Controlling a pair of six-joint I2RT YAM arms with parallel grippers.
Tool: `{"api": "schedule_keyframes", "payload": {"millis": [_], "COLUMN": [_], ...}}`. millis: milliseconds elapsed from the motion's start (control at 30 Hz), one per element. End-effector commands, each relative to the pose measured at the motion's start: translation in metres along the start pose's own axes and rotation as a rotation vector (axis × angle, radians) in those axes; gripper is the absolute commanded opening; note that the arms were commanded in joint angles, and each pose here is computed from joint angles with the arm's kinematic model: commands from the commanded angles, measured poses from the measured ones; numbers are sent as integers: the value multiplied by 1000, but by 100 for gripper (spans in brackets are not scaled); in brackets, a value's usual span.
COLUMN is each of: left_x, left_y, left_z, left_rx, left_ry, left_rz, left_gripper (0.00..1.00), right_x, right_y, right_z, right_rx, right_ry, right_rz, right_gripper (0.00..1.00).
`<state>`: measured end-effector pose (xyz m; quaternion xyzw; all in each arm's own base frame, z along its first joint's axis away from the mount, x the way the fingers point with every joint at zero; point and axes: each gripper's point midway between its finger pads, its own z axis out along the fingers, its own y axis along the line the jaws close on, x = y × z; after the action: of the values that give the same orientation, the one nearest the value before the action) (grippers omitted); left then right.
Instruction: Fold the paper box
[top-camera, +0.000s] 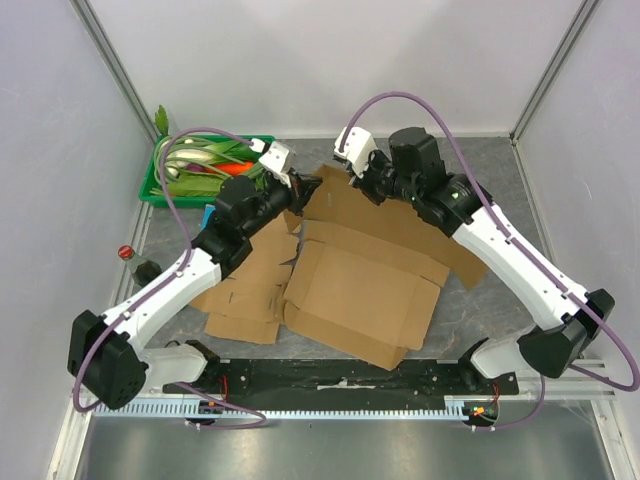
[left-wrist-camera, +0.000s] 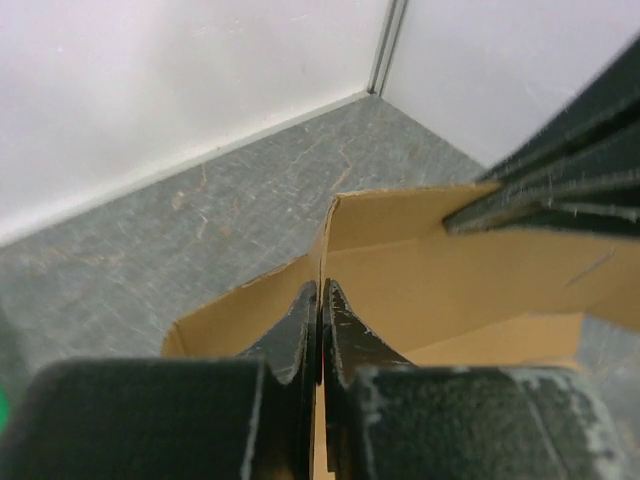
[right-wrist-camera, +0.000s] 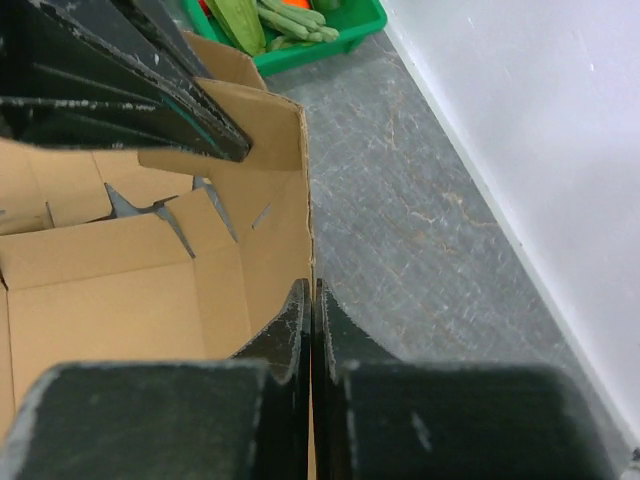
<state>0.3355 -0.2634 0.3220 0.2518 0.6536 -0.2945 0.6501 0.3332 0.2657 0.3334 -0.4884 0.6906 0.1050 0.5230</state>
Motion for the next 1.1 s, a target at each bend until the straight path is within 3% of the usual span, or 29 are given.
{"api": "schedule_keyframes", "payload": {"millis": [0,67,133,200,333,467,600,733,933,967,1067], "left_x": [-30,-27,-27,-25,-32,16,61,102,138,140,156], "left_y": [18,8,-12,-24,-23,-7,-4,-7,-13,-14,-7], "left_z": [19,31,45,46,15,-20,-24,-2,39,42,48], "left_rx": [-224,-203,-110,-48,-58,-175,-195,-187,-127,-118,-152], "left_ry": [-155,-160,-133,-90,-113,-44,3,82,180,177,171], "left_rz": [-342,-429,-466,-460,-389,-373,-415,-488,-484,-486,-503], "left_gripper": [6,10,21,36,59,61,61,67,64,72,79], "right_x": [-23,-20,-9,2,27,57,68,72,70,66,67], "right_y": [-18,-15,-20,-26,-36,-56,-67,-77,-89,-92,-95], "right_z": [-12,-9,-14,-19,-26,-37,-44,-46,-34,-34,-31], "right_rx": [143,144,189,179,97,65,8,-78,-168,-167,-171], "right_ry": [-142,-160,-136,-135,-126,-98,-108,-145,-159,-163,-156], "right_rz": [144,155,138,126,91,71,35,42,97,96,118], "right_gripper": [0,0,0,0,0,0,0,0,0,0,0]}}
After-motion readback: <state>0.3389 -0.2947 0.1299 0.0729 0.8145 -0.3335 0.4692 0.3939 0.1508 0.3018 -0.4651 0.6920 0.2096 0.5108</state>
